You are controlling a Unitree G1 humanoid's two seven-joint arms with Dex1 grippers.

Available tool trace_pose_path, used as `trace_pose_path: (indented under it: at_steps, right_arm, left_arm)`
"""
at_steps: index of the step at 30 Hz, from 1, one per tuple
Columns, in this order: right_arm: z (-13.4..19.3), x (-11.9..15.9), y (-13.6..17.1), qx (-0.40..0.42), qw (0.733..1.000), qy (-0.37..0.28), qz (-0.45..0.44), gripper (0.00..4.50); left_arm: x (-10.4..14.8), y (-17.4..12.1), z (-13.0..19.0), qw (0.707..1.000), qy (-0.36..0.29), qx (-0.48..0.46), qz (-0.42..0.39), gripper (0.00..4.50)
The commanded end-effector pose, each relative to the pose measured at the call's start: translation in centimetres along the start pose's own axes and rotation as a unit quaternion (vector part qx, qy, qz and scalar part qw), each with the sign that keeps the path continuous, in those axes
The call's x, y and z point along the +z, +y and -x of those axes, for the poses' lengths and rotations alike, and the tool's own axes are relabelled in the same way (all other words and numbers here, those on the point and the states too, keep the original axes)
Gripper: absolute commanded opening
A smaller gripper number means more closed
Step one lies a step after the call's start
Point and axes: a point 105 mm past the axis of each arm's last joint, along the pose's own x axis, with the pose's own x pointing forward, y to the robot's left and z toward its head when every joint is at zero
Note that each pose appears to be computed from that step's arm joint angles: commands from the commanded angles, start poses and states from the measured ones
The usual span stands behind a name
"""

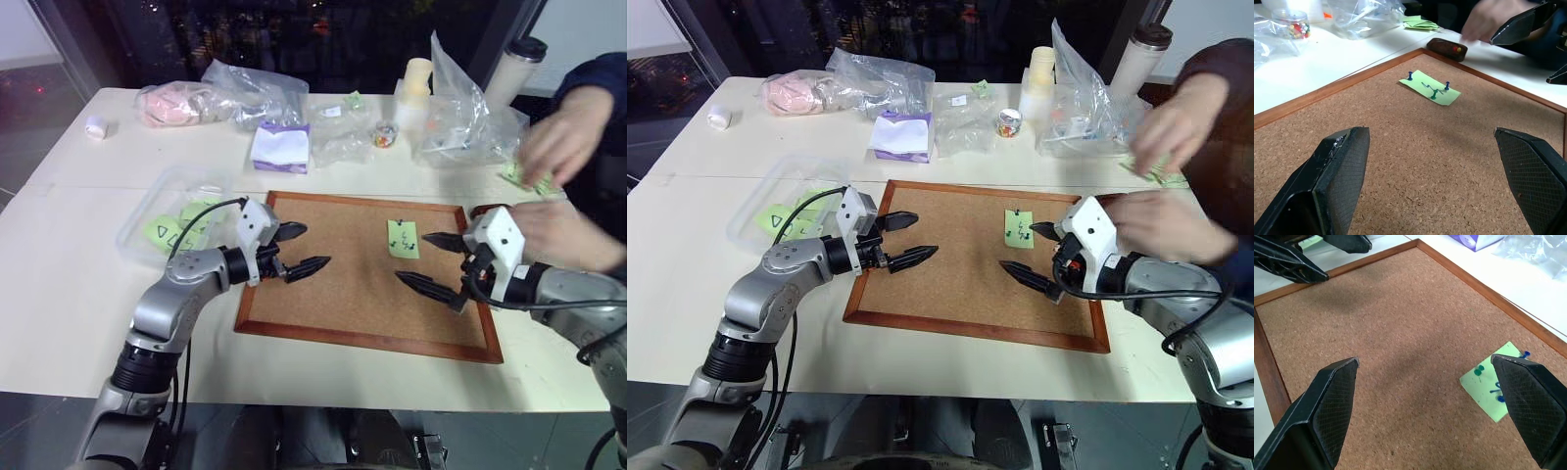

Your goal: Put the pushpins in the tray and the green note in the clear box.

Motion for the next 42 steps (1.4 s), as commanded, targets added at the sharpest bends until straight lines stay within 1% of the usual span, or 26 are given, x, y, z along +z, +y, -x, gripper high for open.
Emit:
trace_pose_path:
  at_steps: [1, 4, 9, 21, 32, 34, 36, 40, 42]
  right_arm:
    - [0.7, 1.2, -0.2, -0.011, 0.999, -0.013, 0.027, 4.5]
    - [0.7, 1.2, -0.2, -0.011, 1.0, -0.013, 0.026, 4.5]
    - [0.7, 1.1, -0.2, -0.011, 1.0, -0.012, 0.026, 4.5]
    - [0.5, 1.1, -0.2, -0.009, 1.0, -0.012, 0.024, 4.5]
    - [0.5, 0.8, -0.6, -0.017, 0.999, -0.006, 0.029, 4.5]
    - [0.4, 0.8, -0.9, -0.025, 0.999, -0.008, 0.028, 4.5]
    - [0.1, 0.8, -1.4, -0.038, 0.999, -0.01, 0.028, 4.5]
    - [-0.7, 1.0, -4.1, -0.104, 0.994, -0.007, 0.013, 4.5]
    - [-1.5, 1.0, -4.9, -0.116, 0.993, -0.003, 0.0, 4.5]
  left_arm:
    - [1.2, -0.6, -0.4, 0.999, -0.021, -0.013, -0.021, 4.45]
    - [0.8, -0.7, -0.7, 1.0, -0.02, -0.014, -0.018, 4.45]
    - [1.1, -1.0, -0.7, 0.999, -0.028, -0.024, -0.012, 4.45]
    - [0.7, -0.7, -0.1, 0.999, -0.017, -0.023, -0.023, 4.45]
    - [1.1, -0.9, -0.5, 0.999, -0.033, -0.029, -0.031, 4.45]
    - [1.1, -0.7, -0.8, 0.999, -0.036, -0.02, -0.035, 3.92]
    - [0.8, -0.6, -1.4, 0.999, -0.039, -0.013, -0.034, 3.14]
    - [0.1, -1.8, -3.2, 0.998, -0.042, -0.027, -0.037, 1.06]
    - [-0.2, -2.4, -4.5, 0.998, -0.047, -0.032, -0.028, 0.04]
